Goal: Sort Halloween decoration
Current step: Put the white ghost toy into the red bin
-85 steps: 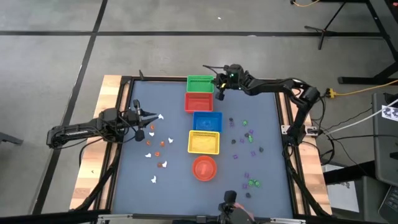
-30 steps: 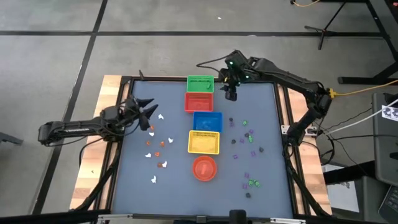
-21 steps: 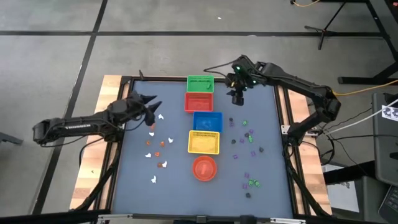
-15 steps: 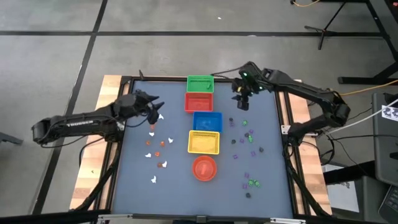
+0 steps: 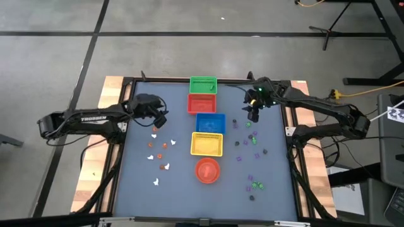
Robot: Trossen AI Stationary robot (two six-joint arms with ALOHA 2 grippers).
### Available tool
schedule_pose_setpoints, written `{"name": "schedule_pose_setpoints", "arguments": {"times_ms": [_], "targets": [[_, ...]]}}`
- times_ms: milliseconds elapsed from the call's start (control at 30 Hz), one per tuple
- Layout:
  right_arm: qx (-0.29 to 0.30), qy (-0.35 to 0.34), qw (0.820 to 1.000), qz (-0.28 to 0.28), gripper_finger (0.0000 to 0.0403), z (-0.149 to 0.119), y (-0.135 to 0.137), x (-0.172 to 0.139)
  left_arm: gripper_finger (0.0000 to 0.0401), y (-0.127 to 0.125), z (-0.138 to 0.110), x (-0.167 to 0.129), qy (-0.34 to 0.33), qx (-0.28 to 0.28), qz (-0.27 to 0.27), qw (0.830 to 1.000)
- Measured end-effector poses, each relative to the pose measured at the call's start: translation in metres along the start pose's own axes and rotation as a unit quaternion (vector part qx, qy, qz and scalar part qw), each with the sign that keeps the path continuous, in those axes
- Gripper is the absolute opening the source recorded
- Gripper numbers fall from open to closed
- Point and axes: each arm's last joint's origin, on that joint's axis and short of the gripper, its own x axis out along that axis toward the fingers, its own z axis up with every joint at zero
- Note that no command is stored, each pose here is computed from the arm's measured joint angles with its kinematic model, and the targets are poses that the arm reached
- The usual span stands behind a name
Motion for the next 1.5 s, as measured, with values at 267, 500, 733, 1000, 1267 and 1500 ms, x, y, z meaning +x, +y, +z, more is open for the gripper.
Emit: {"name": "schedule_pose_setpoints", "arguments": {"times_ms": [267, 500, 733, 1000, 1267, 1500], "targets": [[0.007, -0.013, 1.0, -0.003, 0.0166, -0.007, 0.001, 0.009, 0.019, 0.001, -0.017, 0.014, 0.087, 0.008, 0.013, 0.996], [0.006, -0.016, 1.0, -0.004, 0.0166, -0.007, 0.0, 0.009, 0.019, 0.002, -0.026, 0.022, 0.129, 0.011, 0.019, 0.991], [0.006, -0.016, 1.0, -0.004, 0.0166, -0.007, 0.0, 0.009, 0.019, 0.001, -0.032, 0.028, 0.158, 0.015, 0.009, 0.987], [0.006, -0.015, 1.0, -0.004, 0.0166, -0.007, 0.0, 0.009, 0.019, 0.001, -0.033, 0.031, 0.164, 0.016, 0.01, 0.986], [0.006, -0.015, 1.0, -0.004, 0.0166, -0.007, 0.0, 0.009, 0.0158, 0.002, -0.033, 0.031, 0.164, 0.016, 0.012, 0.986], [0.006, -0.015, 1.0, -0.004, 0.0166, -0.007, 0.0, 0.009, 0.0134, 0.001, -0.034, 0.031, 0.165, 0.016, 0.01, 0.986]]}}
